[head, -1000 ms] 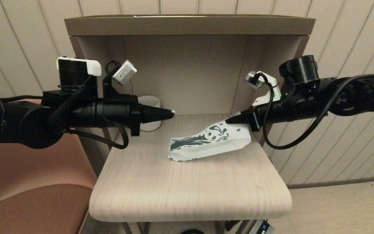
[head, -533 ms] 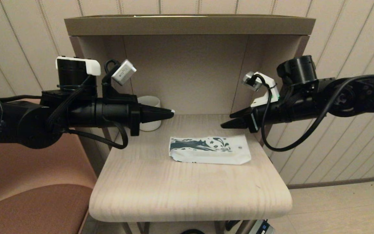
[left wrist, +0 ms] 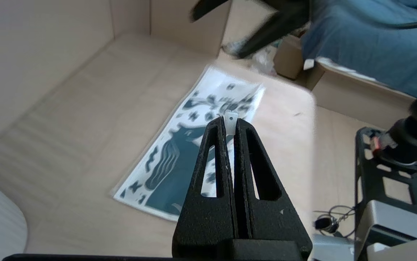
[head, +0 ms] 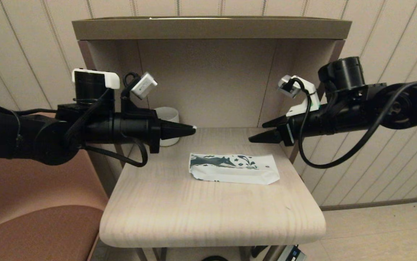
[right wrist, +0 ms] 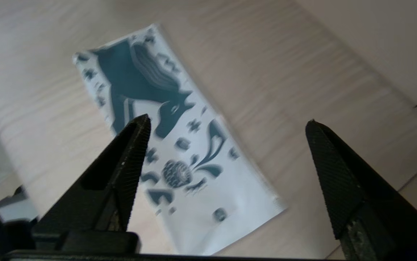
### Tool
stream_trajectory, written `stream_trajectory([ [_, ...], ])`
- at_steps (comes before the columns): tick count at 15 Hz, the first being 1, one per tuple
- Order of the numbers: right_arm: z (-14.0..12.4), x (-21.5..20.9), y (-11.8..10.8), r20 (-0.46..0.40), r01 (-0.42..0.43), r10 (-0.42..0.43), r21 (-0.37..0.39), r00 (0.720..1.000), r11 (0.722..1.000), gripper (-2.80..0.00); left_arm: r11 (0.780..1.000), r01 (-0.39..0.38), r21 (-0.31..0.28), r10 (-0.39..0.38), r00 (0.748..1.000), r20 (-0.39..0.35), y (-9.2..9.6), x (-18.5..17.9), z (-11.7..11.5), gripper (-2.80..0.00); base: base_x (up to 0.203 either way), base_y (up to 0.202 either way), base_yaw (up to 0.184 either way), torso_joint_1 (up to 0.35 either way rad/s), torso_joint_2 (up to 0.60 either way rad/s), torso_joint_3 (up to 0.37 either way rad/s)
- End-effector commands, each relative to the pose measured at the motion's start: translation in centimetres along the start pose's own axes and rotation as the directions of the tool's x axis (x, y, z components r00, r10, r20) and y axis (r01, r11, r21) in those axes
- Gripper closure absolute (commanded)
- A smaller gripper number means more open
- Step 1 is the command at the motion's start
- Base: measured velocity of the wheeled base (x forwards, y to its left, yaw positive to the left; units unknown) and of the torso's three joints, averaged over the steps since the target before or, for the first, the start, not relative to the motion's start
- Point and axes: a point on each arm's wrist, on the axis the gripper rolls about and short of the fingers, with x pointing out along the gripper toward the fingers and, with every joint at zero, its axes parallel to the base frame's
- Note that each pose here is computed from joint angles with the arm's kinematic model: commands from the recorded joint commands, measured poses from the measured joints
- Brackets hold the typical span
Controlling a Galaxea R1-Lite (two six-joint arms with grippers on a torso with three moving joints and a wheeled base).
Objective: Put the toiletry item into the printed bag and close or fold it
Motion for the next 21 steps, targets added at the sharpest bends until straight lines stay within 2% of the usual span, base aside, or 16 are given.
stream_trajectory([
  [1, -0.4, -0.8, 0.7, -0.007, -0.006, 0.006, 0.000, 1.000, 1.000, -2.80, 0.999, -0.014, -0.039, 0.013, 0.999, -0.035, 1.6, 1.4, -1.9, 0.00, 0.000, 0.000, 0.000, 0.000, 0.00, 0.000],
  [4, -0.6, -2.6, 1.9, -0.003, -0.001, 0.001, -0.003, 1.000, 1.000, -2.80, 0.995, -0.083, -0.055, 0.080, 0.996, -0.050, 2.2, 0.5, -2.2, 0.00, 0.000, 0.000, 0.000, 0.000, 0.00, 0.000],
  [6, -0.6, -4.0, 2.8, 0.006, 0.005, -0.005, -0.009, 1.000, 1.000, -2.80, 0.991, -0.124, -0.055, 0.122, 0.991, -0.048, 2.0, -0.9, -1.4, 0.00, 0.000, 0.000, 0.000, 0.000, 0.00, 0.000],
  [9, -1.1, -5.0, 3.2, 0.003, 0.017, -0.017, 0.000, 1.000, 1.000, -2.80, 0.985, -0.148, -0.089, 0.141, 0.987, -0.083, 1.9, -1.4, -2.2, 0.00, 0.000, 0.000, 0.000, 0.000, 0.00, 0.000],
  [12, -2.1, -5.5, 3.3, -0.013, 0.023, -0.023, 0.019, 1.000, 1.000, -2.80, 0.960, -0.264, -0.096, 0.250, 0.958, -0.137, 2.1, -1.5, -3.6, 0.00, 0.000, 0.000, 0.000, 0.000, 0.00, 0.000],
  [14, -2.5, -5.6, 3.5, -0.004, 0.027, -0.027, 0.014, 1.000, 1.000, -2.80, 0.947, -0.306, -0.099, 0.288, 0.945, -0.157, 1.6, -1.9, -3.8, 0.00, 0.000, 0.000, 0.000, 0.000, 0.00, 0.000],
  [15, -2.8, -5.7, 3.7, 0.000, 0.027, -0.027, 0.013, 1.000, 1.000, -2.80, 0.924, -0.371, -0.089, 0.352, 0.919, -0.176, 1.2, -2.4, -4.0, 0.00, 0.000, 0.000, 0.000, 0.000, 0.00, 0.000],
  [17, -2.9, -5.9, 3.9, 0.005, 0.028, -0.028, 0.012, 1.000, 1.000, -2.80, 0.864, -0.500, -0.058, 0.480, 0.852, -0.209, 1.0, -2.8, -4.4, 0.00, 0.000, 0.000, 0.000, 0.000, 0.00, 0.000],
  [19, -2.9, -6.4, 4.2, 0.011, 0.028, -0.028, 0.008, 1.000, 1.000, -2.80, 0.833, -0.551, -0.048, 0.529, 0.819, -0.223, 1.0, -2.9, -4.7, 0.00, 0.000, 0.000, 0.000, 0.000, 0.00, 0.000],
  [20, -2.9, -6.5, 4.4, 0.013, 0.025, -0.025, 0.008, 1.000, 1.000, -2.80, 0.821, -0.569, -0.047, 0.544, 0.805, -0.237, 1.1, -2.8, -5.0, -0.15, 0.000, 0.000, 0.000, 0.000, 0.00, 0.000],
  [21, -2.9, -6.7, 4.5, 0.014, 0.026, -0.026, 0.007, 1.000, 1.000, -2.80, 0.817, -0.574, -0.050, 0.547, 0.800, -0.246, 1.2, -2.8, -5.3, -2.80, 0.000, 0.000, 0.000, 0.000, 0.00, 0.000],
])
